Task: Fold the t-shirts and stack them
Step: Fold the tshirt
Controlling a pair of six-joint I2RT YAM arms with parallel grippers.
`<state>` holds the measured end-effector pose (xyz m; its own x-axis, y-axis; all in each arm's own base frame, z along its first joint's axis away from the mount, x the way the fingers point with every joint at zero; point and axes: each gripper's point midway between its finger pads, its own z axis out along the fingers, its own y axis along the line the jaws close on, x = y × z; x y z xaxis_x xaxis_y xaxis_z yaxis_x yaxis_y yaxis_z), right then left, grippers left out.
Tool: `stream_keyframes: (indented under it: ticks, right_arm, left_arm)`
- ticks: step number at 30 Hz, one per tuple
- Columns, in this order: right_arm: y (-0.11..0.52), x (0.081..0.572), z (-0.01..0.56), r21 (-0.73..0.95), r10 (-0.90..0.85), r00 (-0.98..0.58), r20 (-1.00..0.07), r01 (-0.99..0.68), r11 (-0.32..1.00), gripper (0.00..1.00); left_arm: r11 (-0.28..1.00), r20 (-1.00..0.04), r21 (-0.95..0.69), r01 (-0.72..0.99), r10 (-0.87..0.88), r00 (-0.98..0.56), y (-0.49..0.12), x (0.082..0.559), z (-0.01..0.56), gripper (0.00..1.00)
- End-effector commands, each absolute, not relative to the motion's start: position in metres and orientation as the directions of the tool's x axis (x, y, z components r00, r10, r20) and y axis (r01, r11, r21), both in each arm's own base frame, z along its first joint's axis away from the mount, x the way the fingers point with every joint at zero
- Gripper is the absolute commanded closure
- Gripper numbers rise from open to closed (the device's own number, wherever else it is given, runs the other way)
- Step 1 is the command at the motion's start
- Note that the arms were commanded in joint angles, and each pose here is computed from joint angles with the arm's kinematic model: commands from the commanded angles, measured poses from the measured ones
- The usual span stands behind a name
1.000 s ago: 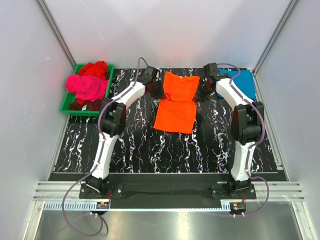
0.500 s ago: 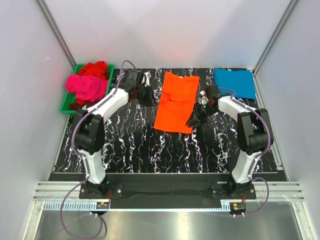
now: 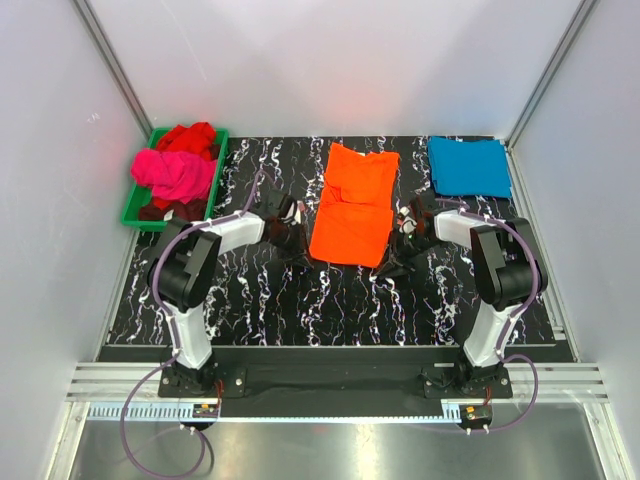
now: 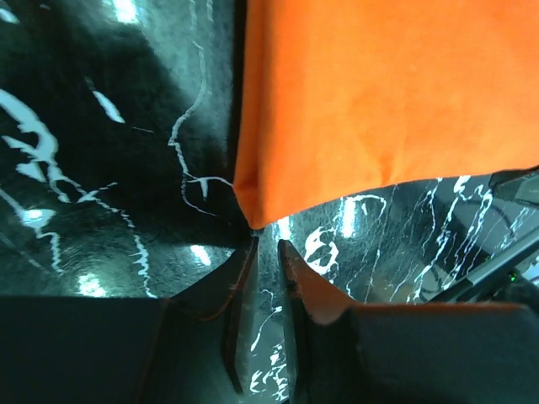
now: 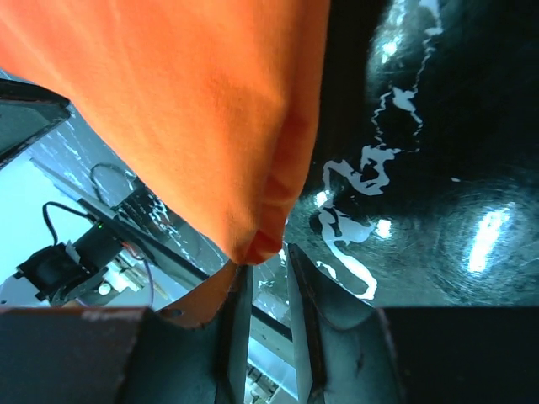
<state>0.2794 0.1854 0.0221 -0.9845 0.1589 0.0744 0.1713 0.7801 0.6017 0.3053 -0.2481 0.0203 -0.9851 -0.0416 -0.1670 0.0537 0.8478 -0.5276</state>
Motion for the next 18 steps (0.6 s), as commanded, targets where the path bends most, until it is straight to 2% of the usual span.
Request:
stream_keyframes:
  ticks: [1,6,9,12,13,14,18]
  right_arm:
    - [0.182,0.292,0.035,0.596,0.150,-0.988,-0.017,0.111,0.795,0.70]
    - [0.198,0.292,0.081,0.691,0.131,-0.991,-0.028,0.075,0.719,0.68]
    - [0.210,0.301,0.093,0.746,0.111,-0.993,-0.034,0.048,0.664,0.69]
    - [0.222,0.318,0.091,0.791,0.081,-0.996,-0.030,0.026,0.611,0.81]
    - [0.226,0.324,0.083,0.803,0.070,-0.998,-0.006,0.037,0.595,0.88]
    - [0.226,0.331,0.077,0.804,0.071,-0.997,-0.011,0.034,0.594,1.00]
    - [0.220,0.332,0.037,0.792,0.065,-0.997,0.052,0.080,0.606,1.00]
  left_arm:
    - [0.840,-0.227,-0.540,0.055,-0.082,-0.970,-0.247,0.315,0.040,0.78]
    - [0.790,-0.319,-0.598,0.135,-0.080,-0.944,-0.261,0.331,0.094,0.75]
    - [0.756,-0.327,-0.631,0.174,-0.055,-0.943,-0.275,0.341,0.105,0.74]
    - [0.733,-0.338,-0.652,0.196,-0.049,-0.940,-0.288,0.359,0.097,0.75]
    - [0.738,-0.317,-0.650,0.182,-0.046,-0.947,-0.289,0.360,0.085,0.75]
    - [0.747,-0.300,-0.644,0.168,-0.045,-0.953,-0.288,0.361,0.074,0.75]
    - [0.798,-0.233,-0.594,0.106,-0.044,-0.972,-0.278,0.357,0.031,0.76]
